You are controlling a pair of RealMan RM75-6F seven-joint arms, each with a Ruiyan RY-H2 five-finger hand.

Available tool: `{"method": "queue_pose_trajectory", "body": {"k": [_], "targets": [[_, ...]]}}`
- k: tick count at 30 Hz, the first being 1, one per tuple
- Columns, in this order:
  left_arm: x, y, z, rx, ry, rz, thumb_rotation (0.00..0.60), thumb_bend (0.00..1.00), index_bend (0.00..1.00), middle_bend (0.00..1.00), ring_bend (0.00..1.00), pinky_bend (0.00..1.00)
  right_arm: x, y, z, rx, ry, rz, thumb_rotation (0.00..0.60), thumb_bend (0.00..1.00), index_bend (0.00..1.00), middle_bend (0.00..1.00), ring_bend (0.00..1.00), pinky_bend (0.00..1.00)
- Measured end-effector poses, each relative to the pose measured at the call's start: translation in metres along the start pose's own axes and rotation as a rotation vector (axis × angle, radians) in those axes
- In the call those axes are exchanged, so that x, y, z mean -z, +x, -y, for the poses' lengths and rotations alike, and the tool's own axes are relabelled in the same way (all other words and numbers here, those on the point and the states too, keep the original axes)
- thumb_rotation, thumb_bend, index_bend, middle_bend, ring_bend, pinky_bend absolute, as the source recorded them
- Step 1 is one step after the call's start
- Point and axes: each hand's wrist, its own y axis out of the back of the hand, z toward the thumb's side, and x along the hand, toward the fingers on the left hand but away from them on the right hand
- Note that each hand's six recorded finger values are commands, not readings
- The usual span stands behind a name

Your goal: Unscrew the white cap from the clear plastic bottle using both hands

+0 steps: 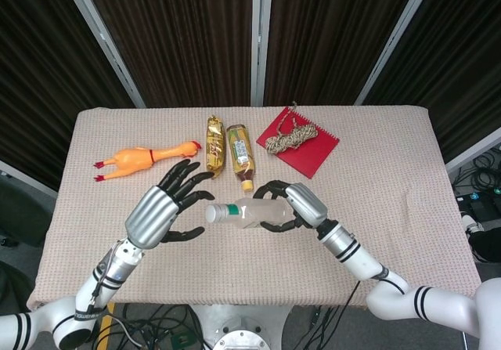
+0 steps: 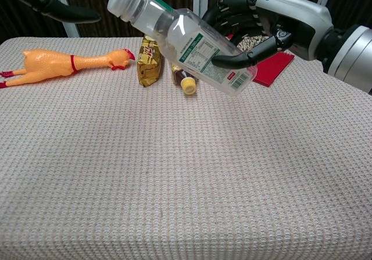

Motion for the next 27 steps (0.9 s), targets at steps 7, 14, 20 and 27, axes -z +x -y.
{"method": "queue_pose_trajectory", "body": {"k": [7,14,20,27], "targets": [[0.0009,0.0005,0.0017,0.007,-0.001,-0.002,0.6,0.22,0.37,0.13,0.02,0.01,-0.0004,0.0007,0.0,-0.004,-0.005,-0.002,0.6,0.29,0.5,0.46,0.29,0.46],[0.0006,0.0009,0.0038,0.019,-0.001,-0.001,0.6,0.22,0.38,0.13,0.02,0.01,-0.0018,0.0003,0.0003,-0.004,-0.007,-0.007,0.6,0.29,0.5,0.46,0.29,0.46],[0.0,0.0009,0.0057,0.021,-0.005,0.001,0.6,0.23,0.4,0.13,0.02,0.01,-0.0023,0.0004,0.0003,-0.005,-0.007,-0.006,0.6,0.29,0.5,0.46,0.29,0.46],[-0.0012,0.0014,0.0061,0.021,-0.005,0.01,0.6,0.29,0.44,0.13,0.02,0.01,-0.003,0.0002,0.0011,-0.006,-0.008,-0.008,0.6,0.29,0.5,0.46,0.29,0.46]]}}
